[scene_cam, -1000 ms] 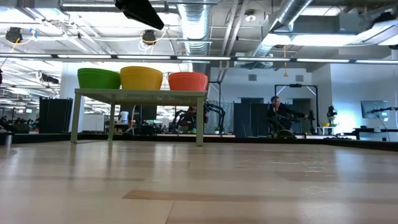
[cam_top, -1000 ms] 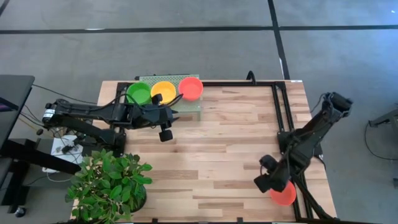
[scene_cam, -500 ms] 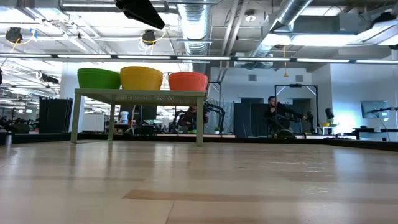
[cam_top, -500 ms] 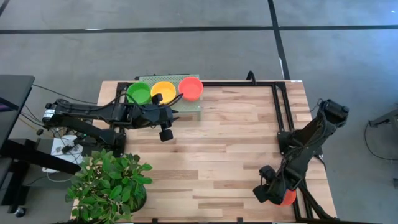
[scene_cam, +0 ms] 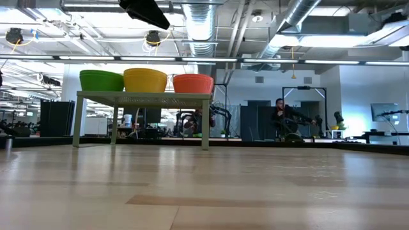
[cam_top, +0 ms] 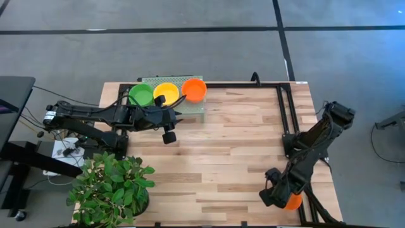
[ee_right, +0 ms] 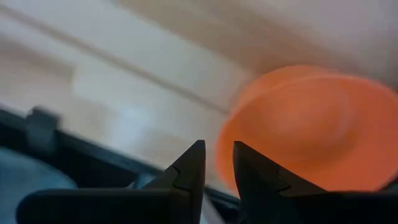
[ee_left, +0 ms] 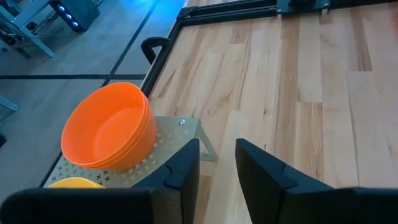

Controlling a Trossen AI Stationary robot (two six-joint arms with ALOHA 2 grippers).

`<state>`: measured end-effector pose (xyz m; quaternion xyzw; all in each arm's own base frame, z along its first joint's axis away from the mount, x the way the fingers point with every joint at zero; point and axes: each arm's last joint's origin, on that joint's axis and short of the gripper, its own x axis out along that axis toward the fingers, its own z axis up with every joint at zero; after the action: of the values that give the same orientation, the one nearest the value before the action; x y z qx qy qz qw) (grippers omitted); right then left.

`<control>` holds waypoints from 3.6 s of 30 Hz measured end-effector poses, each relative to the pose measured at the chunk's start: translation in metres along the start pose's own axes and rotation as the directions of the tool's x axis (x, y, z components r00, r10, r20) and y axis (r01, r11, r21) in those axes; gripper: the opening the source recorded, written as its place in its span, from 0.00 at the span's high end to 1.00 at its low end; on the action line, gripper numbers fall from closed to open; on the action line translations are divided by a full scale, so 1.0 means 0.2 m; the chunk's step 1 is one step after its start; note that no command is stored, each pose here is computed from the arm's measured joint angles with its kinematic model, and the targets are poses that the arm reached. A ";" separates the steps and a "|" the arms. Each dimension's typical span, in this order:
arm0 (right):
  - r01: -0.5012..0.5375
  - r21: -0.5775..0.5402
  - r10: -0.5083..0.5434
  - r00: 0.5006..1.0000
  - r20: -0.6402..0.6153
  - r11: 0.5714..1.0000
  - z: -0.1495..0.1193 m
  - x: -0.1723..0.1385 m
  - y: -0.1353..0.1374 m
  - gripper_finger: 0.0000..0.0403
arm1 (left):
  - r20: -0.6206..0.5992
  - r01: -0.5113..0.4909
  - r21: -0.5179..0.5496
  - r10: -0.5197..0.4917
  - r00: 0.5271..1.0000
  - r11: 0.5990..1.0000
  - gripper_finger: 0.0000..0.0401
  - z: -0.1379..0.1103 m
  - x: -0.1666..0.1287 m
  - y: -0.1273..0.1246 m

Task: Pick & Place Mini bowls
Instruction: Stack the orange bowl on top of the stacked orange bowls on the shelf

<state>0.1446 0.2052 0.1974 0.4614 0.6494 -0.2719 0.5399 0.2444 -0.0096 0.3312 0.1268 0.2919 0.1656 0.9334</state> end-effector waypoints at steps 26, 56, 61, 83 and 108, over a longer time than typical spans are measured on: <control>0.036 0.046 -0.037 0.999 0.012 0.998 -0.01 0.09 0.00 0.81 | 0.000 0.000 -0.007 0.000 1.000 1.000 0.74 0.00 0.00 0.00; -0.120 -0.289 0.145 0.987 0.066 0.950 0.19 -0.07 0.22 0.99 | 0.113 0.405 0.063 -0.410 0.905 0.912 0.74 0.05 -0.02 -0.16; -0.126 -0.543 0.240 0.960 0.145 0.830 0.36 -0.21 0.33 0.99 | 0.136 0.507 0.204 -0.537 0.832 0.837 0.74 0.08 0.04 -0.34; -0.007 -0.927 0.521 0.829 0.204 0.375 0.78 -0.45 0.47 1.00 | 0.199 0.523 0.239 -0.568 0.799 0.818 0.74 0.02 0.59 -0.51; 0.139 -0.973 0.577 0.785 0.223 0.186 0.90 -0.51 0.47 0.98 | 0.056 0.705 0.047 -0.706 0.706 0.708 0.89 -0.06 0.62 -0.46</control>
<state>0.3080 0.0614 0.2591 0.0161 0.4047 0.1576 0.9006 0.3559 -0.0447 0.2287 0.0220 0.2873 -0.2113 0.9340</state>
